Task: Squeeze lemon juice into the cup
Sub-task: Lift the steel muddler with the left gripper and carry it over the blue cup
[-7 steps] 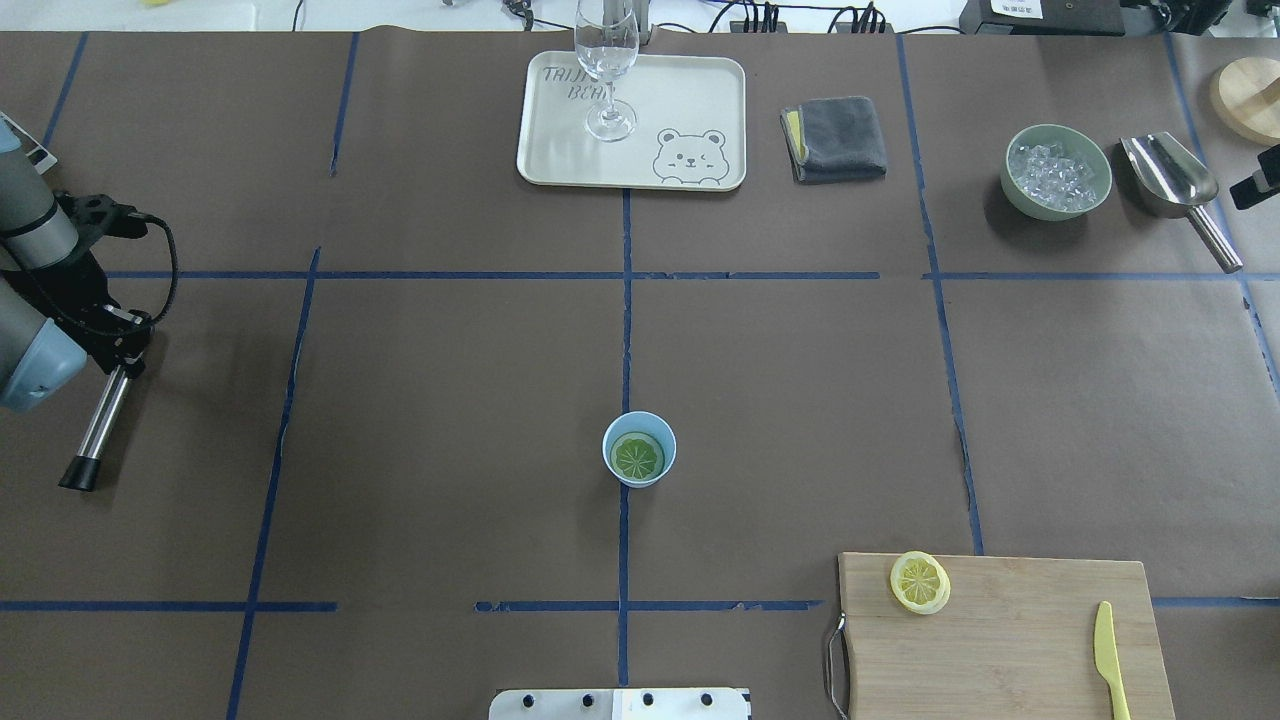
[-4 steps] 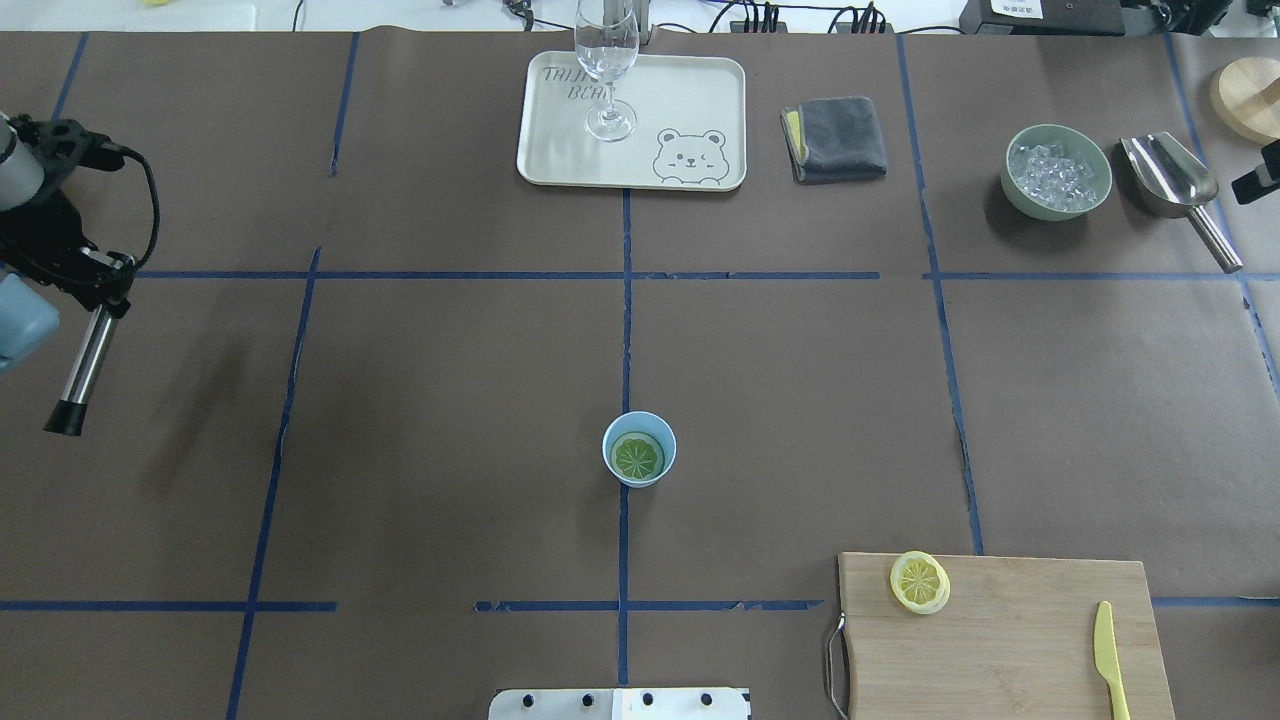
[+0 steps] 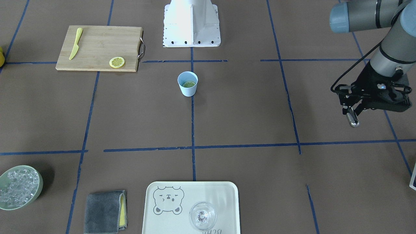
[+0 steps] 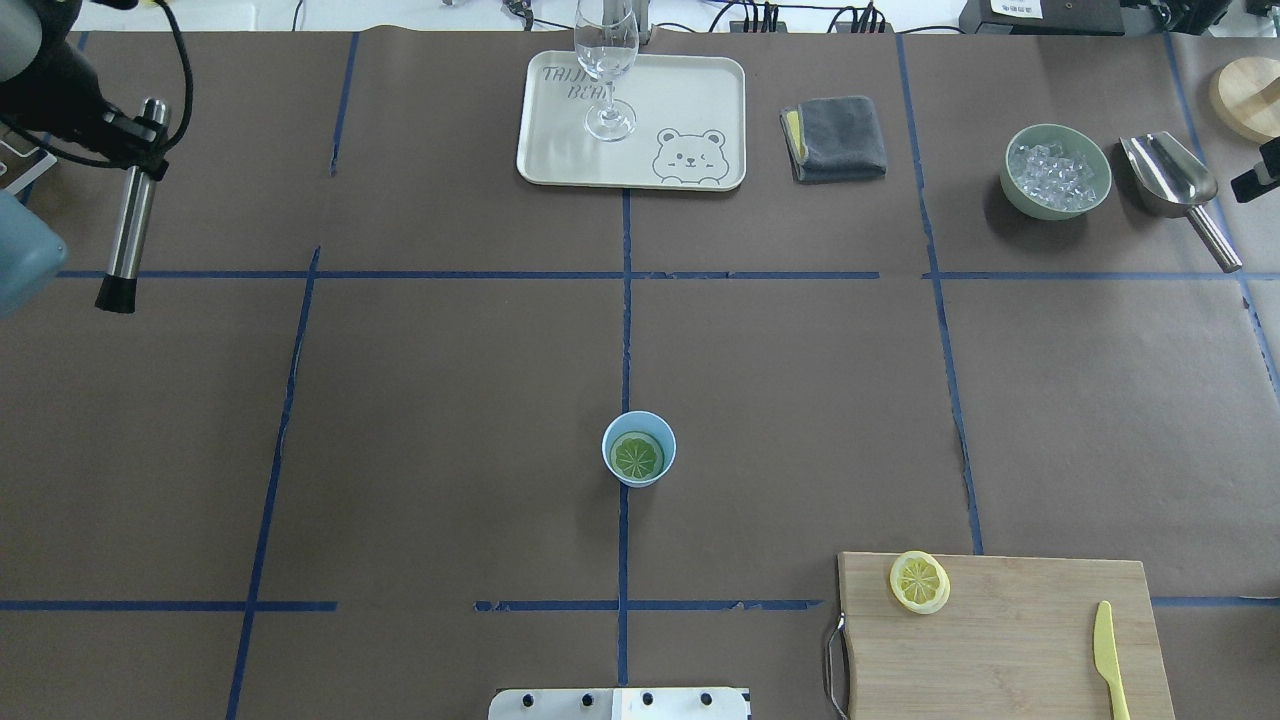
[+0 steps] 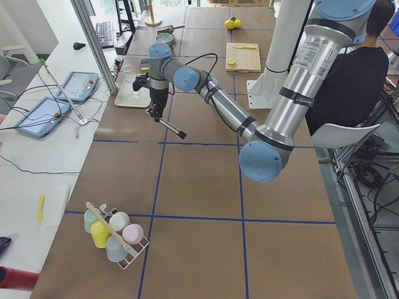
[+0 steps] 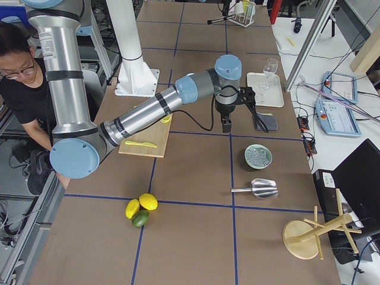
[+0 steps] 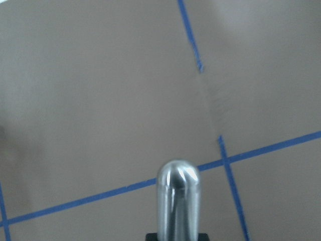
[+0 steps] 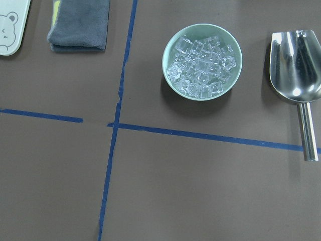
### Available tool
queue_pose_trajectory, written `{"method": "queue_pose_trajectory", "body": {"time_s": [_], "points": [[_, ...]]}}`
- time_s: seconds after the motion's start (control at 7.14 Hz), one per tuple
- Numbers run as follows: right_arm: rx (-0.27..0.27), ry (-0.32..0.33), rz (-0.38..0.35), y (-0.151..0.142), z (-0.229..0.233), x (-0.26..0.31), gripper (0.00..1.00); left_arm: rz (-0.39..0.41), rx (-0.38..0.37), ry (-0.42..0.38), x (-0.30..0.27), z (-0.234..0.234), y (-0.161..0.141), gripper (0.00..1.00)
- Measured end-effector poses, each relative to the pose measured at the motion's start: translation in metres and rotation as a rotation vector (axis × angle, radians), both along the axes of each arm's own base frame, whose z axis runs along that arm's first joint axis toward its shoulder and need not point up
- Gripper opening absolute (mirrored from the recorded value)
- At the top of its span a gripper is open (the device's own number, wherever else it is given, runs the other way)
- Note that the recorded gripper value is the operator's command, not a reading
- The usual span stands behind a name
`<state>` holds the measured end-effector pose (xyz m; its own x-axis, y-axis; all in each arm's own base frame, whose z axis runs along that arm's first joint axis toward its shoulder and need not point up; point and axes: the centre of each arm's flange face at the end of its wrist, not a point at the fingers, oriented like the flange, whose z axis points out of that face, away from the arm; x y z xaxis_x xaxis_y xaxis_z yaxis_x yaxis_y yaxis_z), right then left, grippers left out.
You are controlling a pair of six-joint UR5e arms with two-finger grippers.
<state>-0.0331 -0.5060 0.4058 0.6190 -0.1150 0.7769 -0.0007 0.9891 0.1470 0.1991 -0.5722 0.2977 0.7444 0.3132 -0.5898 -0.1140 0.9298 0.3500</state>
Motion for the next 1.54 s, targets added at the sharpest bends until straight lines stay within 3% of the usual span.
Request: {"method": "queue_pose_trajectory", "body": {"time_s": [0.28,0.7,0.98,1.26,1.54], "points": [[-0.014,0.007,0.004,-0.003,0.008,0.002,1.00,0.001,0.096,0.083,0.024,-0.050,0.002,0.00],[-0.063,0.028,0.046,0.005,0.045,0.032,1.00,-0.126,0.222,0.402,0.048,-0.110,0.025,0.00],[-0.069,0.048,0.033,0.021,0.091,0.062,1.00,-0.125,0.402,0.579,0.052,-0.124,0.047,0.00],[-0.069,0.069,-0.004,0.041,0.139,0.086,1.00,-0.140,0.553,0.691,0.069,-0.123,0.073,0.00],[-0.072,0.096,-0.024,0.055,0.166,0.099,1.00,-0.186,0.618,0.753,0.120,-0.129,0.108,0.00]]}}
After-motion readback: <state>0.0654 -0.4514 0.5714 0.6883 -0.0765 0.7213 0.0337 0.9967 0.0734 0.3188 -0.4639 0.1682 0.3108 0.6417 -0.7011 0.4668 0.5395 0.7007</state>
